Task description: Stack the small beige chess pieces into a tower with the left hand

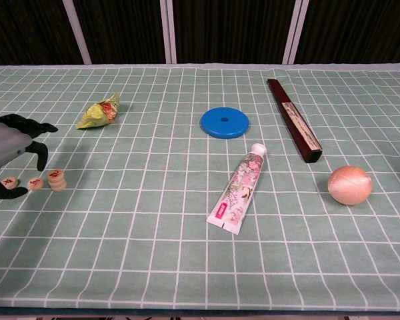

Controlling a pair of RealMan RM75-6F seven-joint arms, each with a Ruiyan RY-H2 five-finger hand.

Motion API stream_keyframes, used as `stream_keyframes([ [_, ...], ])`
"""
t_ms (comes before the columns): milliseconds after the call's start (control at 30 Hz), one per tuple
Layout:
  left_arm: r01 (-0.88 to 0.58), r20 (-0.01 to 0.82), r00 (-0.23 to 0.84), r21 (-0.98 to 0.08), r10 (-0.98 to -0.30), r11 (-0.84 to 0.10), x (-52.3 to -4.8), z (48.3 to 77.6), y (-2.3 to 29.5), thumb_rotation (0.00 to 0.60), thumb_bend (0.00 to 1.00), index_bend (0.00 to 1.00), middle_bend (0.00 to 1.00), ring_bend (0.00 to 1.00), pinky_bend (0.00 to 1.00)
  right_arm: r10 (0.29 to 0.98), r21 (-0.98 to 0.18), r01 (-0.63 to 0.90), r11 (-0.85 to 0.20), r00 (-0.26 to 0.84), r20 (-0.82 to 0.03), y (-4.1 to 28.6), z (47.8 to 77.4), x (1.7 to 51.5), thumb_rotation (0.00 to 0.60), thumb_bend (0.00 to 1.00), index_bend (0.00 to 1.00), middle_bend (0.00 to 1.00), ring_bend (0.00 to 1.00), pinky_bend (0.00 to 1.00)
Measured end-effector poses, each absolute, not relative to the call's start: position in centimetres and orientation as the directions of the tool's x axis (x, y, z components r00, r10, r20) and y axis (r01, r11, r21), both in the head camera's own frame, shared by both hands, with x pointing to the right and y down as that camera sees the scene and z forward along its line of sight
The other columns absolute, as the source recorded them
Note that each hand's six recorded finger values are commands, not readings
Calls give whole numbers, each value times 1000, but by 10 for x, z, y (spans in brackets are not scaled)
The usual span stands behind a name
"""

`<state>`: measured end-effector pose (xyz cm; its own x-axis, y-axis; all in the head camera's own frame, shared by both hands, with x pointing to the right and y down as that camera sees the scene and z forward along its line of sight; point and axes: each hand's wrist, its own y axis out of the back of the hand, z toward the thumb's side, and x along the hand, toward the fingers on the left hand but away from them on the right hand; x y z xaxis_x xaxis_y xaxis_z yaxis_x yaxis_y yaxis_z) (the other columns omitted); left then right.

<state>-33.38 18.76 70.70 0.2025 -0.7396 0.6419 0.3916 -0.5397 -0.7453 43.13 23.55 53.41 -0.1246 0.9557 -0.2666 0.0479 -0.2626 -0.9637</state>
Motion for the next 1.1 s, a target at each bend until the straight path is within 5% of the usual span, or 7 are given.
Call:
stream_keyframes([
  [1100,418,654,190,-729,-732,-542,-330,721,187,600,306,476,0,0,0,954,-963,51,-266,-127,-270,236,535,431,600,233,81,13,0,0],
])
